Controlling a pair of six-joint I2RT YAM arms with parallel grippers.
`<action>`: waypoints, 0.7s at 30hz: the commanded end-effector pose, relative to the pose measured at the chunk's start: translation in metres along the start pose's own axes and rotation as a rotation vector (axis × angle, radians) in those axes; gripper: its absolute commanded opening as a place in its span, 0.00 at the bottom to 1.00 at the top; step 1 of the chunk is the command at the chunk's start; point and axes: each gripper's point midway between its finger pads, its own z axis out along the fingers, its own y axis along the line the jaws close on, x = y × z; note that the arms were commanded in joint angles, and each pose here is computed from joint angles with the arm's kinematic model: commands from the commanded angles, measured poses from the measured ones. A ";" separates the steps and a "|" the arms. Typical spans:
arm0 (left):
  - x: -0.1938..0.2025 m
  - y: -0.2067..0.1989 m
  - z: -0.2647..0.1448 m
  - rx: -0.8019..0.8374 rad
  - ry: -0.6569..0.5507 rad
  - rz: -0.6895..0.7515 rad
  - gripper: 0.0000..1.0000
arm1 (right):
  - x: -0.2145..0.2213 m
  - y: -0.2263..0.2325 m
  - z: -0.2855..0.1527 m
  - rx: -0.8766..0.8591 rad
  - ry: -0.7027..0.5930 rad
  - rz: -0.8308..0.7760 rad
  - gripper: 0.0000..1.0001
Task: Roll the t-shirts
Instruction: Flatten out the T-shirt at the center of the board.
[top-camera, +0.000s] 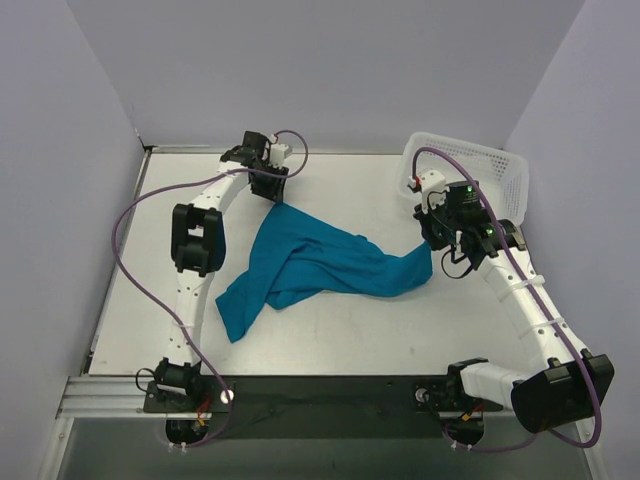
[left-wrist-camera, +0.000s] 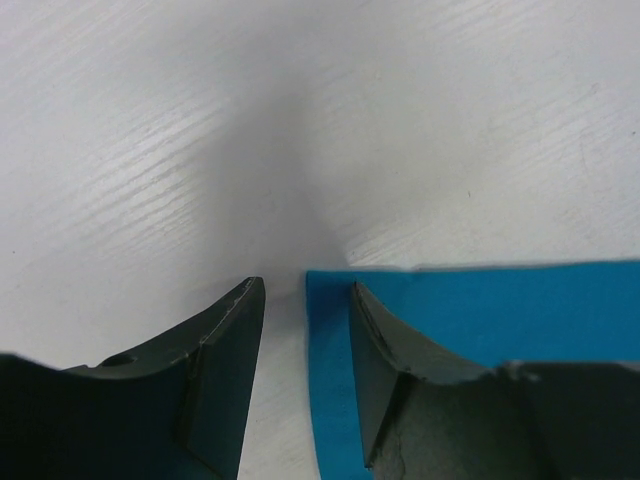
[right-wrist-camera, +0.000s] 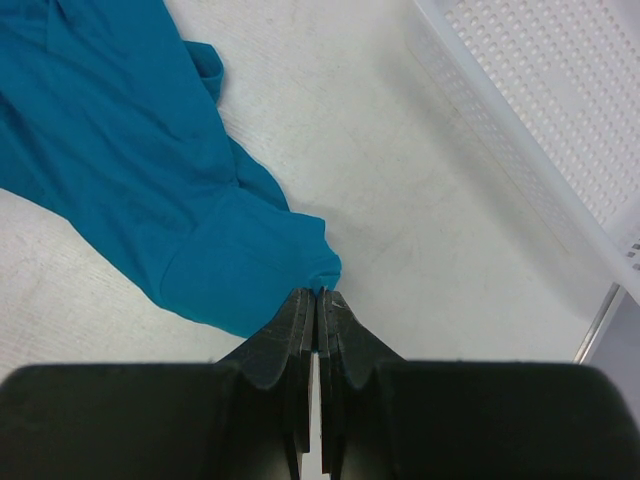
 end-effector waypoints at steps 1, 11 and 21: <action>0.034 -0.004 0.002 -0.009 0.110 -0.028 0.49 | -0.003 -0.005 -0.005 0.028 -0.030 0.017 0.00; 0.055 -0.015 0.020 -0.081 0.190 0.026 0.43 | -0.002 -0.007 -0.005 0.037 -0.027 0.012 0.00; 0.069 -0.019 0.023 -0.068 0.239 0.061 0.26 | 0.002 -0.007 -0.002 0.038 -0.024 0.020 0.00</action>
